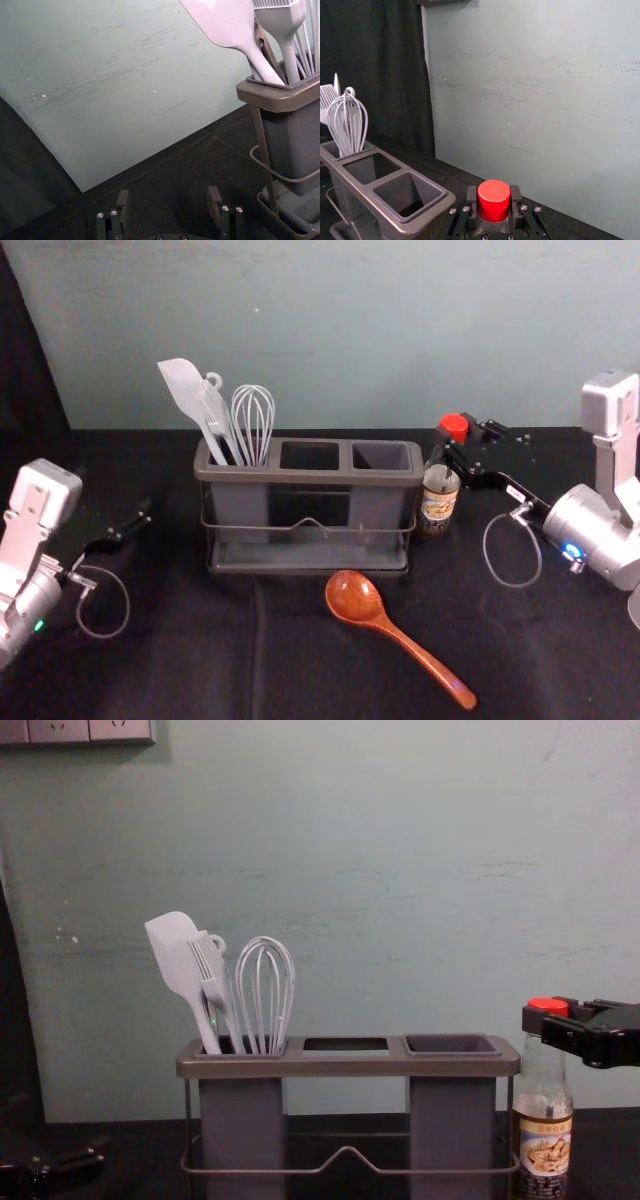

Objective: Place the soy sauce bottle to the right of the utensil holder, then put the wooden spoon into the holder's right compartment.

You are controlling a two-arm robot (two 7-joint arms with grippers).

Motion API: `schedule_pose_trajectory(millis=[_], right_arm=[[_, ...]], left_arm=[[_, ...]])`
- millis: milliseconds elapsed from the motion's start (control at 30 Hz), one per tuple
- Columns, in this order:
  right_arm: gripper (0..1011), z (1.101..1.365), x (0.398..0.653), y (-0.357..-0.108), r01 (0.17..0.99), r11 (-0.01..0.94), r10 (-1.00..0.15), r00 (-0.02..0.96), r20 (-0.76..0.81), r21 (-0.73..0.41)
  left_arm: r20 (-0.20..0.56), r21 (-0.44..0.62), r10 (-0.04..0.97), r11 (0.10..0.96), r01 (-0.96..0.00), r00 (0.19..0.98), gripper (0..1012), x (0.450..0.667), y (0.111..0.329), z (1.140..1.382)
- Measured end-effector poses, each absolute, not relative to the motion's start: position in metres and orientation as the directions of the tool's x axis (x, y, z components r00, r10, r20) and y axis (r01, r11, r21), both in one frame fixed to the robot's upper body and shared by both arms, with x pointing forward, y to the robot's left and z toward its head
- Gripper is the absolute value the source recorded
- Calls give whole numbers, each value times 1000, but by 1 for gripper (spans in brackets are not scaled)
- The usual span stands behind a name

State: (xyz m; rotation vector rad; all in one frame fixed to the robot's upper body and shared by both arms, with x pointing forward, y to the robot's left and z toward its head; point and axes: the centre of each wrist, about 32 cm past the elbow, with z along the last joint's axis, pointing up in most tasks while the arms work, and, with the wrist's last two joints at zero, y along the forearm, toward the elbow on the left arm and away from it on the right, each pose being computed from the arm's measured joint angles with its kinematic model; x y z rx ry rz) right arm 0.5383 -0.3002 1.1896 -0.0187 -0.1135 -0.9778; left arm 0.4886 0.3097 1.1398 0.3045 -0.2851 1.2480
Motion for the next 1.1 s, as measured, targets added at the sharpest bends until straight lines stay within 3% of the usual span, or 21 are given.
schedule_pose_trajectory(millis=[1100], right_arm=[[390, 1185, 524, -303, 838, 546, -836, 544, 74, -1]], left_arm=[[374, 70, 880, 287, -955, 292, 1012, 489, 310, 1140]])
